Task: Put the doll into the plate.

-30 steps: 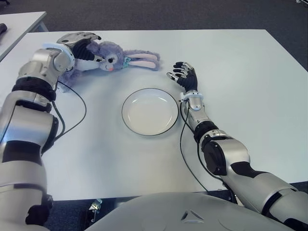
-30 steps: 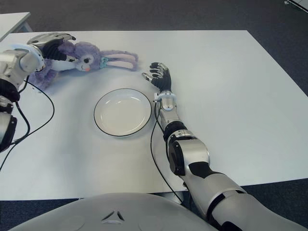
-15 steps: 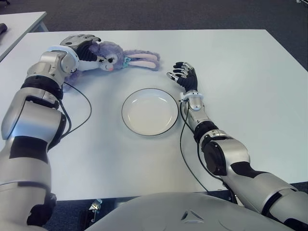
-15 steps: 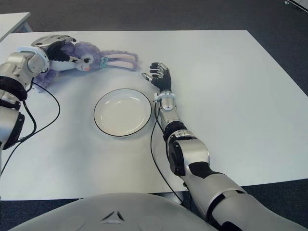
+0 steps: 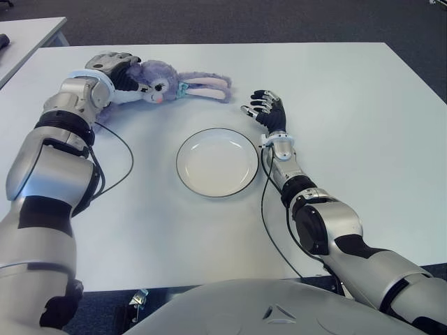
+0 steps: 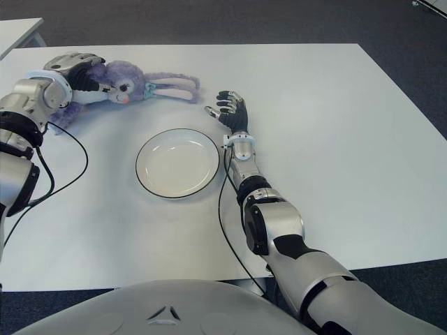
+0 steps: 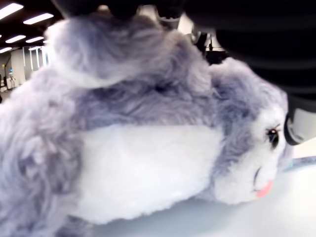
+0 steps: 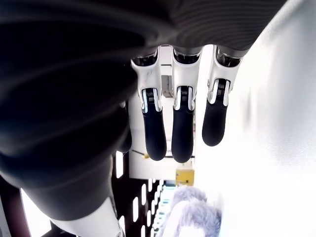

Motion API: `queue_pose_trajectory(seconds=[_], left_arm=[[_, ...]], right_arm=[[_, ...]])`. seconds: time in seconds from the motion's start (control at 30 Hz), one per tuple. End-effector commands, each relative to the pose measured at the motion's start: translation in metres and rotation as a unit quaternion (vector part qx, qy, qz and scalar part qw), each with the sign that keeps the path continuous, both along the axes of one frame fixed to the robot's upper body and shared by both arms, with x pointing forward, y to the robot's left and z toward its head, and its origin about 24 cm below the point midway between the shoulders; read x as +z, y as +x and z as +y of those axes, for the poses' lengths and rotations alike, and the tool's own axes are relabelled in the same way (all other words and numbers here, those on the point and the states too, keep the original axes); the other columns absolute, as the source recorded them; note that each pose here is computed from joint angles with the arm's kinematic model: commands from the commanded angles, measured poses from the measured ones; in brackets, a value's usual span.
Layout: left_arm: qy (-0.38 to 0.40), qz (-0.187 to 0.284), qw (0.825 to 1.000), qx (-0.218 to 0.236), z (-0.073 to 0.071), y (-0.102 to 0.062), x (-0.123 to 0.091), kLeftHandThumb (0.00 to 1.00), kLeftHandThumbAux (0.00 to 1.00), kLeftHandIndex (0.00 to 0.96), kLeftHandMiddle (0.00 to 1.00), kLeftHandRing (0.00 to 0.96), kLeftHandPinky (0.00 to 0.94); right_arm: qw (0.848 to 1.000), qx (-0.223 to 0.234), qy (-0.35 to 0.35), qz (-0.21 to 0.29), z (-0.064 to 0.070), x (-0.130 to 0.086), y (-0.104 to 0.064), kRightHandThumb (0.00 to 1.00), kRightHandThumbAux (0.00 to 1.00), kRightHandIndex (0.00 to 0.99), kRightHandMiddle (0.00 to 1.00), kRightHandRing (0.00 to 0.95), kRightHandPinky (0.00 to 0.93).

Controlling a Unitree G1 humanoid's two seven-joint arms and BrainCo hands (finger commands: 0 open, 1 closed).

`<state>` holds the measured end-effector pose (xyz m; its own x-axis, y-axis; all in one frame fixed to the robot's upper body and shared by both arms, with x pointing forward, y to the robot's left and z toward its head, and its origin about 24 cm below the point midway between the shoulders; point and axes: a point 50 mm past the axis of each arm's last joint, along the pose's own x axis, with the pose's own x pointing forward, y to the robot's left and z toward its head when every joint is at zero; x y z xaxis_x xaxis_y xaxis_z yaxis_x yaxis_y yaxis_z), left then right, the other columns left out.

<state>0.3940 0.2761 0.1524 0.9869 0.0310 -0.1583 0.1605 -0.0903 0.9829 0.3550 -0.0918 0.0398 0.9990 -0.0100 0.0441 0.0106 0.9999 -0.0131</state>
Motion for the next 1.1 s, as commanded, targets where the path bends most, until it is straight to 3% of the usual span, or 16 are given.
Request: queue_pose_trajectory(seconds=[0.03, 0.37, 0.5, 0.67, 0.8, 1.1], left_arm=[[0.046, 0.020, 0.999, 0.010, -0.002, -0.001, -0.015, 0.132, 0.360, 0.000, 0.000, 0.000, 0.036], [0.159, 0.039, 0.986, -0.003, 0.000, -0.007, -0.035, 0.146, 0.342, 0.000, 0.000, 0.000, 0.000], [0.246, 0.039, 0.968, -0.027, -0.002, -0.008, -0.042, 0.160, 0.343, 0.000, 0.000, 0.000, 0.000], [0.380, 0.061, 0.920, -0.072, -0.004, -0.010, -0.049, 0.194, 0.336, 0.000, 0.000, 0.000, 0.000], [0.430, 0.085, 0.894, -0.091, -0.007, -0.010, -0.054, 0.208, 0.324, 0.000, 0.000, 0.000, 0.000], [0.446, 0.126, 0.881, -0.093, -0.010, -0.011, -0.061, 0.342, 0.273, 0.000, 0.000, 0.000, 0.000]], right_arm=[[0.972, -0.005, 0.012, 0.235, 0.006, -0.101, -0.070, 0.139, 0.911, 0.307, 0.341, 0.340, 0.325], [0.973, -0.010, 0.004, 0.232, 0.002, -0.101, -0.069, 0.157, 0.907, 0.315, 0.349, 0.348, 0.337], [0.972, -0.011, 0.006, 0.234, 0.002, -0.102, -0.069, 0.165, 0.909, 0.320, 0.352, 0.350, 0.328], [0.972, -0.011, 0.008, 0.234, 0.001, -0.102, -0.069, 0.216, 0.911, 0.336, 0.357, 0.354, 0.322], [0.972, -0.012, 0.011, 0.234, 0.000, -0.102, -0.069, 0.257, 0.912, 0.345, 0.357, 0.352, 0.319], [0.972, -0.017, 0.011, 0.233, 0.000, -0.102, -0.070, 0.324, 0.911, 0.349, 0.360, 0.352, 0.338]])
